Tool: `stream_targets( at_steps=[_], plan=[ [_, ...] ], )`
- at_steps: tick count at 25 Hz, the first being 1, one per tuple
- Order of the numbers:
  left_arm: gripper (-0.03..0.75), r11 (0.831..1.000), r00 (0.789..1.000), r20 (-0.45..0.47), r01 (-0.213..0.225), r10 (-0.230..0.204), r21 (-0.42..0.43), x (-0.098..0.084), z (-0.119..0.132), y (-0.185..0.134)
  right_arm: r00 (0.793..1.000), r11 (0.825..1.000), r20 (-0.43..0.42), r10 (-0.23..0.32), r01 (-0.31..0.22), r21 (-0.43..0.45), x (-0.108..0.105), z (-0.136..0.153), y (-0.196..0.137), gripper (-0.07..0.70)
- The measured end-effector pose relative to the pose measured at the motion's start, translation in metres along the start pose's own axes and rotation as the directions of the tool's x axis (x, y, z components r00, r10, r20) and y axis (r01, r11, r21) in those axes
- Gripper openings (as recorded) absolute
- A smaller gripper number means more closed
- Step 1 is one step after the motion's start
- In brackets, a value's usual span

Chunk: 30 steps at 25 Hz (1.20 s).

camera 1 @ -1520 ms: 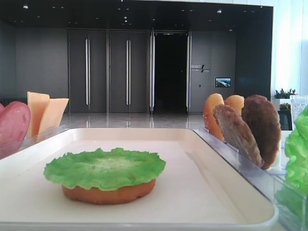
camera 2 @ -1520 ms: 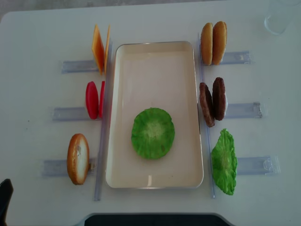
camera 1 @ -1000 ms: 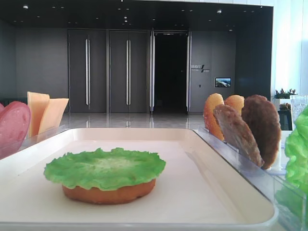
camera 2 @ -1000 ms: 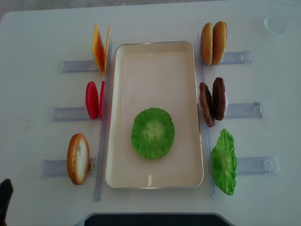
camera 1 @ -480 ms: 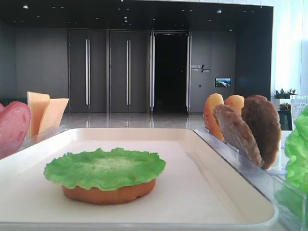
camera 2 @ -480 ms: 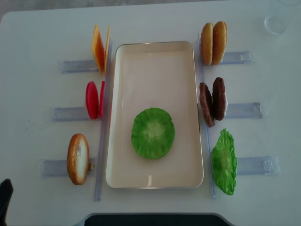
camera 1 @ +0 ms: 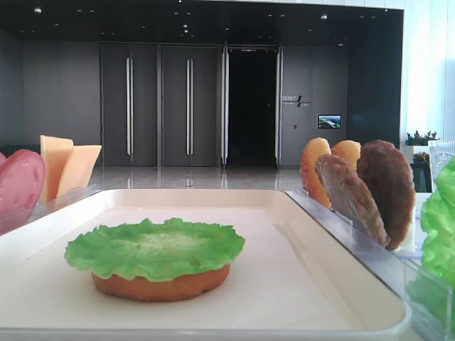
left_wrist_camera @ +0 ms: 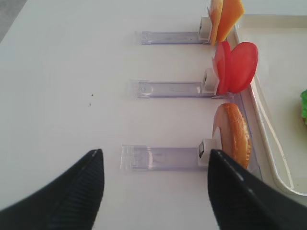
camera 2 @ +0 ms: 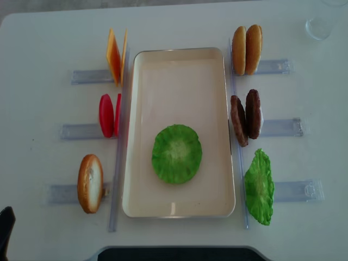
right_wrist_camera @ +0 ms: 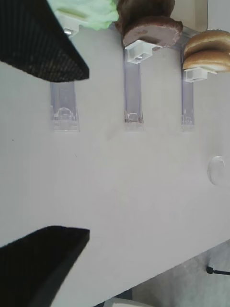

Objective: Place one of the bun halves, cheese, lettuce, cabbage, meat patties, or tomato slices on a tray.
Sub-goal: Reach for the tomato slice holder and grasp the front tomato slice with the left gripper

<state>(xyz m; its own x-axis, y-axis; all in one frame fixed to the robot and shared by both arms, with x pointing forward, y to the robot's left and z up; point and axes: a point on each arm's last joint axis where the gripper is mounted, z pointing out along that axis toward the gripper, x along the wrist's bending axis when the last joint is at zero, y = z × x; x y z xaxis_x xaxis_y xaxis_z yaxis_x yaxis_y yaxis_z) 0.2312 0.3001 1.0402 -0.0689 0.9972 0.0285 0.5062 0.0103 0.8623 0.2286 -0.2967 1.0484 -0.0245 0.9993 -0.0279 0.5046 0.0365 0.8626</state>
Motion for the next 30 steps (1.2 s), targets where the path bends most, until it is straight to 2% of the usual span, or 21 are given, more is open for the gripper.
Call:
stream_targets(
  at_steps=[8,15,25,30],
  plan=[
    [0.515,1.0,1.0,0.003,0.002,-0.002,0.001,0.0,0.0,0.0,1.0,1.0,0.0,0.0,0.0,0.0,0.0,0.0,0.0,0.58],
    [0.515,0.996,0.998,0.048,0.023,-0.027,0.089,-0.004,0.005,0.018,1.0,1.0,0.0,0.0,0.0,0.0,0.0,0.0,0.0,0.58],
    [0.515,0.969,0.999,0.038,0.016,-0.026,0.246,0.0,0.025,0.079,1.0,1.0,0.0,0.0,0.0,0.0,0.0,0.0,0.0,0.58],
    [0.515,0.958,1.0,0.025,0.009,-0.017,0.286,0.003,0.043,0.119,1.0,1.0,0.0,0.0,0.0,0.0,0.0,0.0,0.0,0.58]
  ],
)
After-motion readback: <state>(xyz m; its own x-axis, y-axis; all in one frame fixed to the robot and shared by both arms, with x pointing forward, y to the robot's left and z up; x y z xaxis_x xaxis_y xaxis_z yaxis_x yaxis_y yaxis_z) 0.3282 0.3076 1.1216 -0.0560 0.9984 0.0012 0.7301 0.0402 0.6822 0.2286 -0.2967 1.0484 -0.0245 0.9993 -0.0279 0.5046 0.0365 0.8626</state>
